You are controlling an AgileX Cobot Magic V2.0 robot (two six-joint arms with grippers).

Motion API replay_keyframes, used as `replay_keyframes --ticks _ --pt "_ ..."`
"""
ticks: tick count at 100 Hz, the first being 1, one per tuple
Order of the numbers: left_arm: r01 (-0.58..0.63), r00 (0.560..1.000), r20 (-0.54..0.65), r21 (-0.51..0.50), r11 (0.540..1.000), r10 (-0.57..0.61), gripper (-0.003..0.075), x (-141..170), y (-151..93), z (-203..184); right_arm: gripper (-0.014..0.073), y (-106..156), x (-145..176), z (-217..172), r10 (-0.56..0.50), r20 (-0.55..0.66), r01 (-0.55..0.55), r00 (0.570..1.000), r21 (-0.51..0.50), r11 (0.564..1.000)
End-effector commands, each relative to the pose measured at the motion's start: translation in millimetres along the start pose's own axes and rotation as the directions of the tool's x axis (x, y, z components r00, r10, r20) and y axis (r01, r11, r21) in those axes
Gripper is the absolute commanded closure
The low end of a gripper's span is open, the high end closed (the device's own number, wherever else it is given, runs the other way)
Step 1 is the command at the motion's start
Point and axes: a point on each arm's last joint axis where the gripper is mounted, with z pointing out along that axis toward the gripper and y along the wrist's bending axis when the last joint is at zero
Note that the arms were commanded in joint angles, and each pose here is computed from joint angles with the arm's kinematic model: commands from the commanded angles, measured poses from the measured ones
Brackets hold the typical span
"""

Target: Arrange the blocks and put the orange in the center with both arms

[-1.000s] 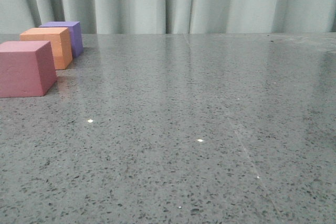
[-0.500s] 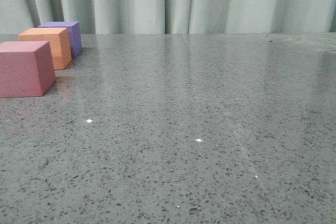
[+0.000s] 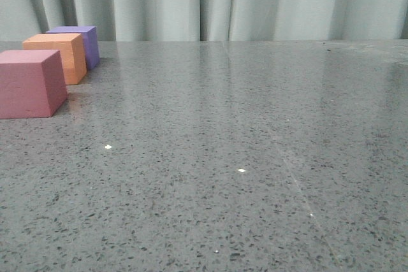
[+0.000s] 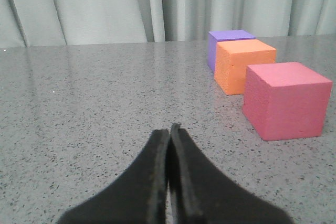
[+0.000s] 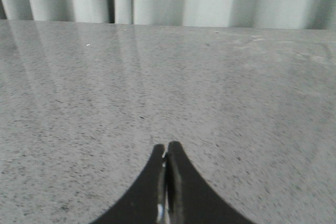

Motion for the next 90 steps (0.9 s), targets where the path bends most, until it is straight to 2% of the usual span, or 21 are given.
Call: replay_keyframes --ticks 1,33,90 --pt "0.010 0.996 0.092 -0.006 1.000 -0.010 0.0739 -1.9 0.6 -1.8 0.0716 -2.5 -5.6 -5.9 0.019 0.120 -0.022 0.993 0.024 0.999" --pt "0.010 0.996 0.092 -0.006 1.000 -0.010 0.0739 -1.9 0.6 -1.8 0.0716 -7.9 34.3 -24.0 0.017 0.195 -0.029 0.981 0.061 0.998" --pt "0.010 0.996 0.092 -0.006 1.000 -0.010 0.0739 -1.9 0.6 -1.8 0.0716 -7.8 35.9 -30.2 -0.003 0.208 -0.011 0.978 0.068 0.998"
